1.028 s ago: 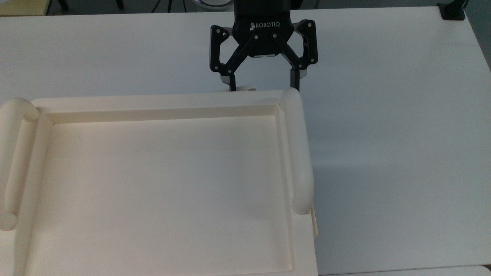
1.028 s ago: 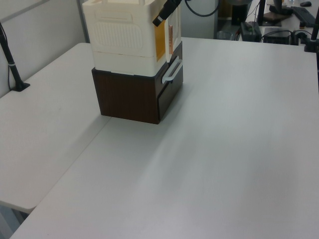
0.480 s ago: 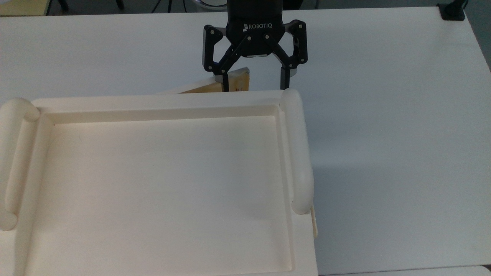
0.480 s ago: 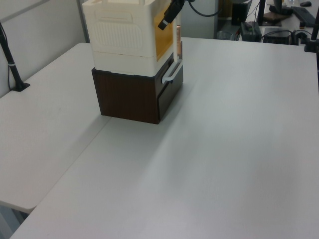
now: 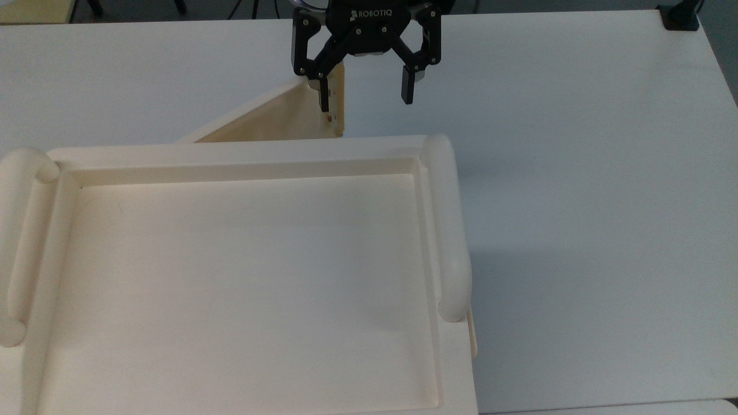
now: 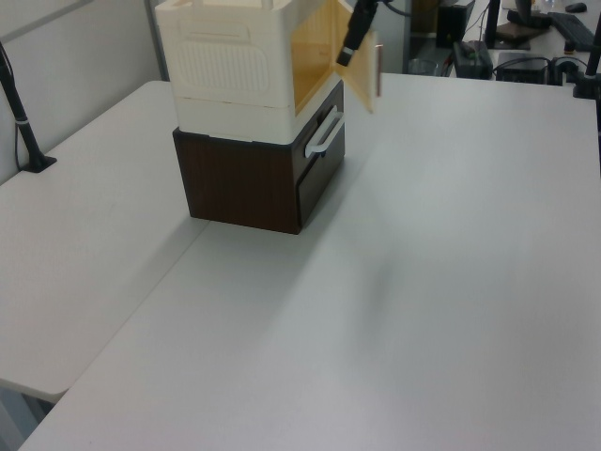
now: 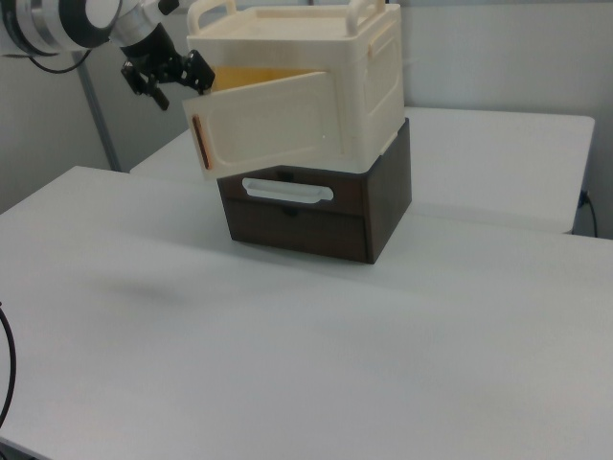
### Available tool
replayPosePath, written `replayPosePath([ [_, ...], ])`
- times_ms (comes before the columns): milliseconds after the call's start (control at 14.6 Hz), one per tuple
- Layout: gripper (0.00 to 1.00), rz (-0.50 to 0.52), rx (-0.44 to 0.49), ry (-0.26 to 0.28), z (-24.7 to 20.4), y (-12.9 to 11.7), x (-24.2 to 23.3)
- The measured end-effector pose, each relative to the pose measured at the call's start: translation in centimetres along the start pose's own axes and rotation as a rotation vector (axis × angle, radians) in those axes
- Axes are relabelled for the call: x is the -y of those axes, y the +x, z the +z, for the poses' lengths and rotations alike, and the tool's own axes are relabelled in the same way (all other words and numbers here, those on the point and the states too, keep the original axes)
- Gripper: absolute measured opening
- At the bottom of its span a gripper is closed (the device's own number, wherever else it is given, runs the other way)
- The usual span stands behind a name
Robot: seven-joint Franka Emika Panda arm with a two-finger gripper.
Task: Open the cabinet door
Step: 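Swing the door further open around its hinge with the gripper, then release the door and lift the gripper away from it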
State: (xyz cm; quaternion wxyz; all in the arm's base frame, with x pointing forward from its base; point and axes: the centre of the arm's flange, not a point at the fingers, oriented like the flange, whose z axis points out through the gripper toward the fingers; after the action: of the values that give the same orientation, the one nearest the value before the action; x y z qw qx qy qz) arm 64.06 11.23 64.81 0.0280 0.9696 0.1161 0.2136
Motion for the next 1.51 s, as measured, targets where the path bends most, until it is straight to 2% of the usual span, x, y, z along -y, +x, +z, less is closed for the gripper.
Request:
replayPosePath([
  [206,1.00,0.001,0.166,-0.005,-0.2,-2.2,-0.4],
  [480,1.00,0.037,0.268,-0.036,-0.7,-4.0,-3.2],
  [754,1.00,0.148,0.290,-0.070,-1.6,-5.7,-10.3],
  [959,1.00,0.198,0.295,-0.092,-1.8,-6.7,-13.9],
  [1302,1.00,0.194,0.299,-0.086,-1.6,-6.7,-13.6],
  [1507,1.00,0.191,0.328,-0.049,-0.3,-6.9,-12.0],
])
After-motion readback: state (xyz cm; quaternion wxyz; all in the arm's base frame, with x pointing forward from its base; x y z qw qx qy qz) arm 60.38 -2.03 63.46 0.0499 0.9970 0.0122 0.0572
